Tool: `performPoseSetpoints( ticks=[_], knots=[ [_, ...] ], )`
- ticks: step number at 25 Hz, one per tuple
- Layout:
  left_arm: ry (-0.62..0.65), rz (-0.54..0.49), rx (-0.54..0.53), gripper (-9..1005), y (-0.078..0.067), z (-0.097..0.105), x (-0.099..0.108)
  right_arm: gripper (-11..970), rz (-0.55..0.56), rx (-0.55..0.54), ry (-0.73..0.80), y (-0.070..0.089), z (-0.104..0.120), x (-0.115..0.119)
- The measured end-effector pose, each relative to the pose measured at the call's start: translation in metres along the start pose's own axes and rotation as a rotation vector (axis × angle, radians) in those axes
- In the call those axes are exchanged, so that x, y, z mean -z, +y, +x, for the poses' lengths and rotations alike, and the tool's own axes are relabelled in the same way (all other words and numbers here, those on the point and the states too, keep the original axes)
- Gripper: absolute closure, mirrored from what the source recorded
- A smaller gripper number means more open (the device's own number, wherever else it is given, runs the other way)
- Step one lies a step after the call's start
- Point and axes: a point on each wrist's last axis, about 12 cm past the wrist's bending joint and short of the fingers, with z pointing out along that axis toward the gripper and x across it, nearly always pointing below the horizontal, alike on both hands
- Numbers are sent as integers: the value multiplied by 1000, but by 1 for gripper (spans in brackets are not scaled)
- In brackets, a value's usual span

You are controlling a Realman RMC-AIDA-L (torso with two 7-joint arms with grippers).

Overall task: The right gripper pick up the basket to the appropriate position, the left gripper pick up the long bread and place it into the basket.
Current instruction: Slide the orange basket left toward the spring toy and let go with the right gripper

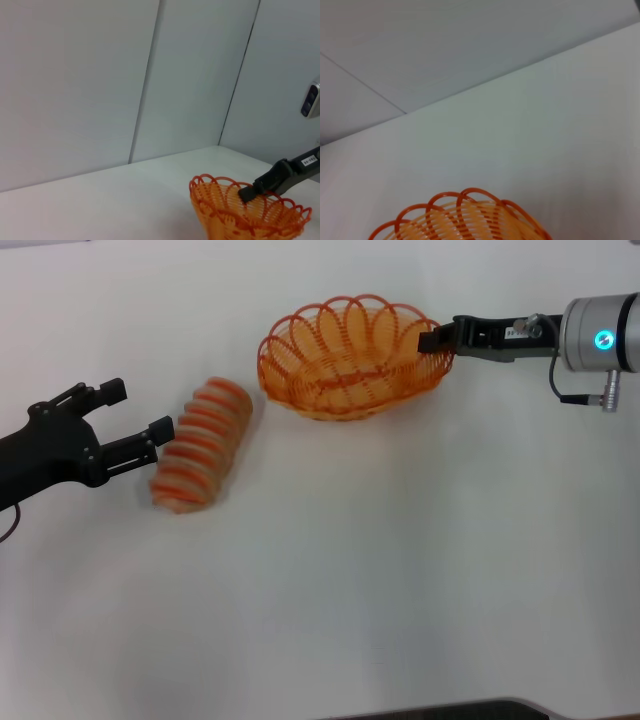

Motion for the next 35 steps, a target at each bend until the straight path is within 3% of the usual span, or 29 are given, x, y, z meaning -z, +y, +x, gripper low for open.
performPoseSetpoints(
  ticks=[35],
  knots=[
    [3, -7, -7, 111, 2, -2, -3, 835, 17, 16, -34, 1, 11, -21]
  ],
)
